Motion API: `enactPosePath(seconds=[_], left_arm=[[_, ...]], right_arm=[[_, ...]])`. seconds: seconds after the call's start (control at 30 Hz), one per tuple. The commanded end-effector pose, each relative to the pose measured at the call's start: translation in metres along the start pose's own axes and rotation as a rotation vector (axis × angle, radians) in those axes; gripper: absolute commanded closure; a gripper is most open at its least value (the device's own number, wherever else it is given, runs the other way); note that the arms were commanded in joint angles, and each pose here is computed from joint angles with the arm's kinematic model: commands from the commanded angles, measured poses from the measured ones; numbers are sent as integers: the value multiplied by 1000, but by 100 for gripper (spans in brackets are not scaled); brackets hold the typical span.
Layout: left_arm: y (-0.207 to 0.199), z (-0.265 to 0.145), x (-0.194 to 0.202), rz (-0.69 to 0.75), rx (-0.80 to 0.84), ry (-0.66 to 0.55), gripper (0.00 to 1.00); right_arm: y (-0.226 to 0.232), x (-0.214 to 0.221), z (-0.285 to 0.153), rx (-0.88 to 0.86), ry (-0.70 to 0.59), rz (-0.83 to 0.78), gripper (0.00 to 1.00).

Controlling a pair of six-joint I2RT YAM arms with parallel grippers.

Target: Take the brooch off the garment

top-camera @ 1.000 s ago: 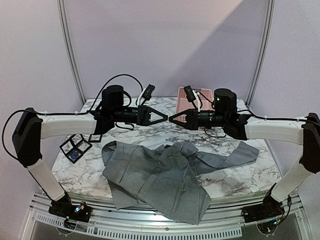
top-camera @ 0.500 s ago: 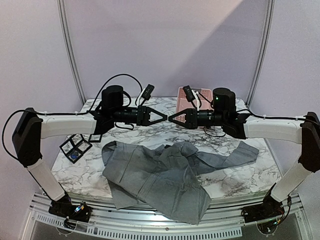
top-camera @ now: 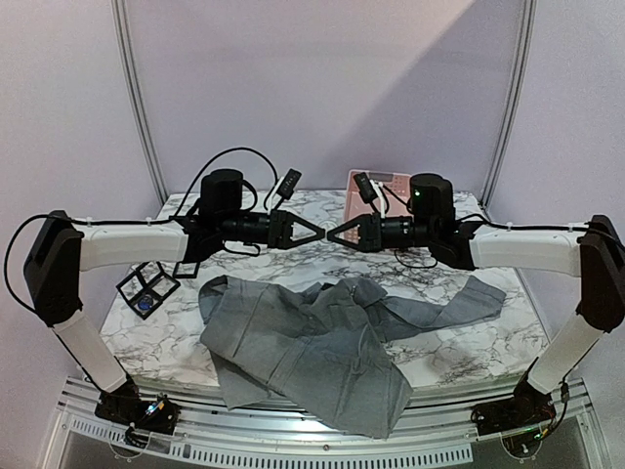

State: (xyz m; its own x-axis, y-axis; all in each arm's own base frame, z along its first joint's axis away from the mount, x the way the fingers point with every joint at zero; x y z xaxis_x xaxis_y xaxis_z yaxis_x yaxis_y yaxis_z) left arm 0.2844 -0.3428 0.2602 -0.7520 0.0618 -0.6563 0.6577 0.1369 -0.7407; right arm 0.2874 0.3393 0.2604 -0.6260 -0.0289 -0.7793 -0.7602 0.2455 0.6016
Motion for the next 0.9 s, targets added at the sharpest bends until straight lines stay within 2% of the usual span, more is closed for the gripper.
enactPosePath(seconds=[0.0, 0.37, 0.87], left_arm=[[-41, 8, 16, 74, 155, 94, 100], [-40, 9, 18, 81, 142, 100, 100], [-23, 11, 17, 33, 65, 104, 100]], right_arm=[[-41, 1, 2, 179, -35, 86, 100], [-52, 2, -6, 230, -86, 137, 100], [-46, 4, -12, 207, -108, 105, 100]])
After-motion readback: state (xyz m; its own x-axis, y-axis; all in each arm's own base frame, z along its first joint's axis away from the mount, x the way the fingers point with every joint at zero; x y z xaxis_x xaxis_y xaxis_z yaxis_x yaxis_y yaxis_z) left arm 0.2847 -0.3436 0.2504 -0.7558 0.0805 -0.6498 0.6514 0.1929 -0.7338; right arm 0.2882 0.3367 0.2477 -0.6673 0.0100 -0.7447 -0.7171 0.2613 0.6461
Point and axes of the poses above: each gripper's point midway between its finger pads, its own z axis out along the fingers, its own y axis along the line the jaws close on, x = y × z, the point moved 5 cm from there along -z, back along the fingers, and after that the axes turned 8 degrees about -z, right-handed, at the moved point
